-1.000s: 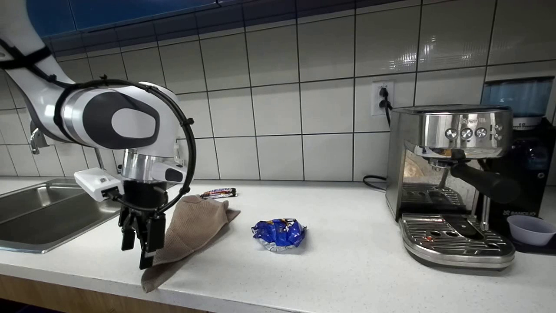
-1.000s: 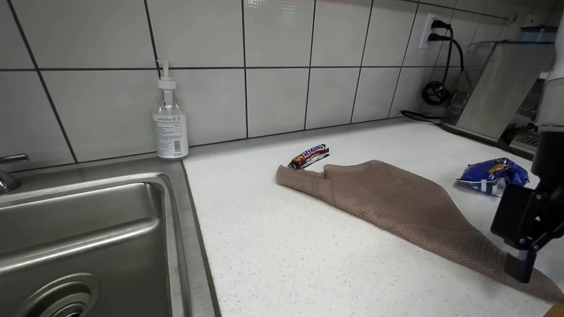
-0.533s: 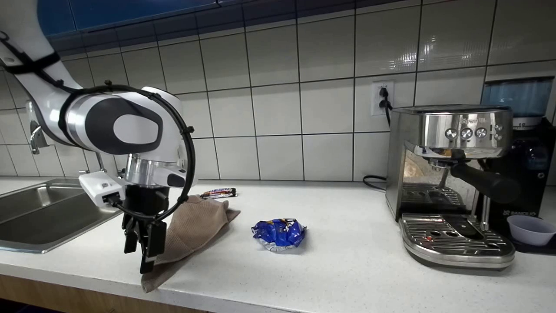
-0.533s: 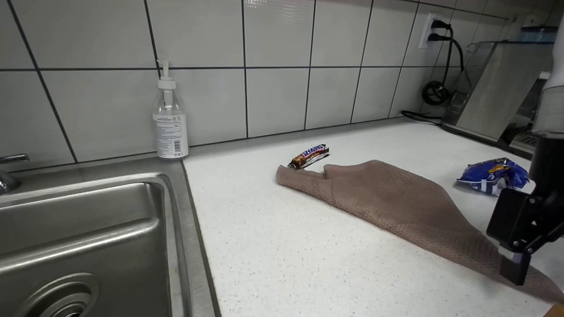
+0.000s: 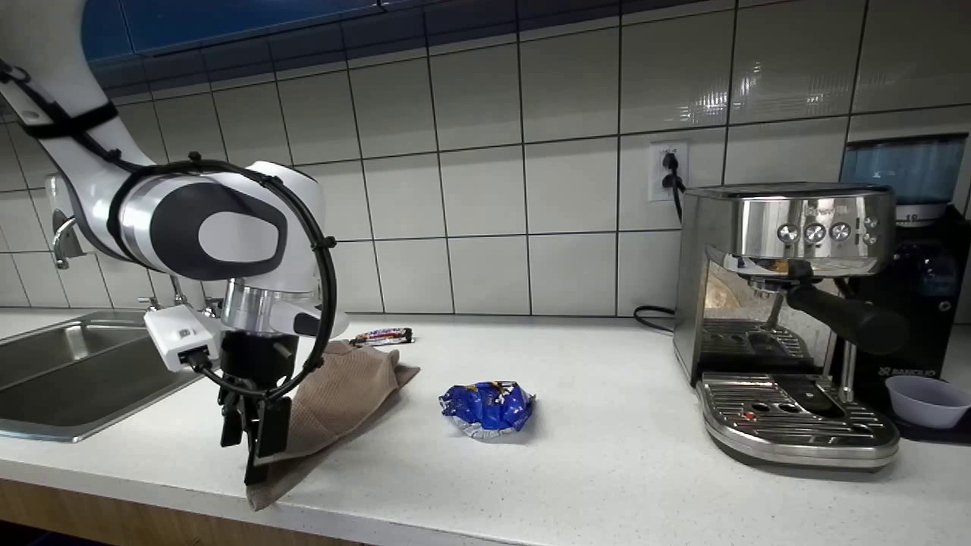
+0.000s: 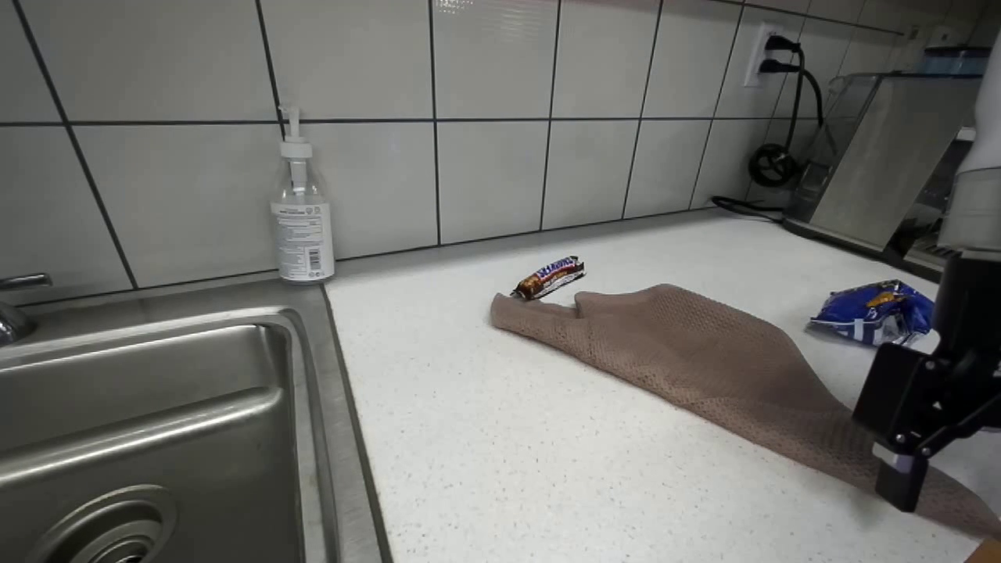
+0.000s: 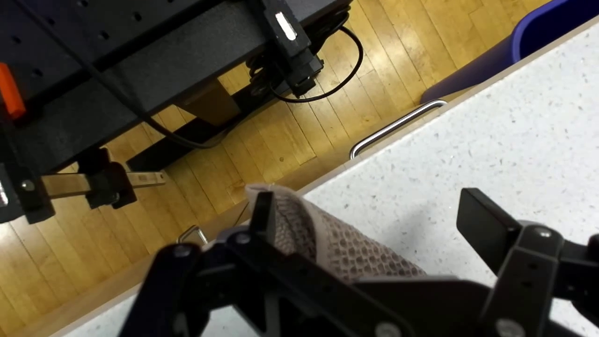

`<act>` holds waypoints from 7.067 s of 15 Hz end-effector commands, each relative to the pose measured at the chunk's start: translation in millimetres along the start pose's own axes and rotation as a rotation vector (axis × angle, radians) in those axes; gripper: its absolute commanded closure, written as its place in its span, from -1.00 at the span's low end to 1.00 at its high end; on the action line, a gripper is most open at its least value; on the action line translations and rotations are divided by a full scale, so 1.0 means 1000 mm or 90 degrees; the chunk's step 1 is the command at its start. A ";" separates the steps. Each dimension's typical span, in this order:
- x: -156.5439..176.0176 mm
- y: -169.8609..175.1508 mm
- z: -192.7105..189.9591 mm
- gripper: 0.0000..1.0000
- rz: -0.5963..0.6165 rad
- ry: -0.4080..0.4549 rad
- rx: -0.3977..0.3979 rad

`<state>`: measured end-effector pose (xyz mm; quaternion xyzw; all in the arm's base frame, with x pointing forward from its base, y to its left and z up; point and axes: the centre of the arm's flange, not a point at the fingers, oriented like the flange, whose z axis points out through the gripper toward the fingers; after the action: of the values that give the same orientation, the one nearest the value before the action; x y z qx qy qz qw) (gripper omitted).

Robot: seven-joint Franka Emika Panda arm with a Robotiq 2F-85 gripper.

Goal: Fold the towel into a triangle.

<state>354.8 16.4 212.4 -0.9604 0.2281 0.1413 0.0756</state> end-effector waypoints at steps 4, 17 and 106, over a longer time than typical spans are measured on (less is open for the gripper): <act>0.005 0.002 0.006 -0.58 0.011 0.004 0.014; 0.011 0.009 0.005 1.00 0.019 0.009 0.018; 0.095 -0.254 -0.118 0.99 -0.379 0.169 0.007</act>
<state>559.5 170.4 313.8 -0.9952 -0.0334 -0.0257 0.0880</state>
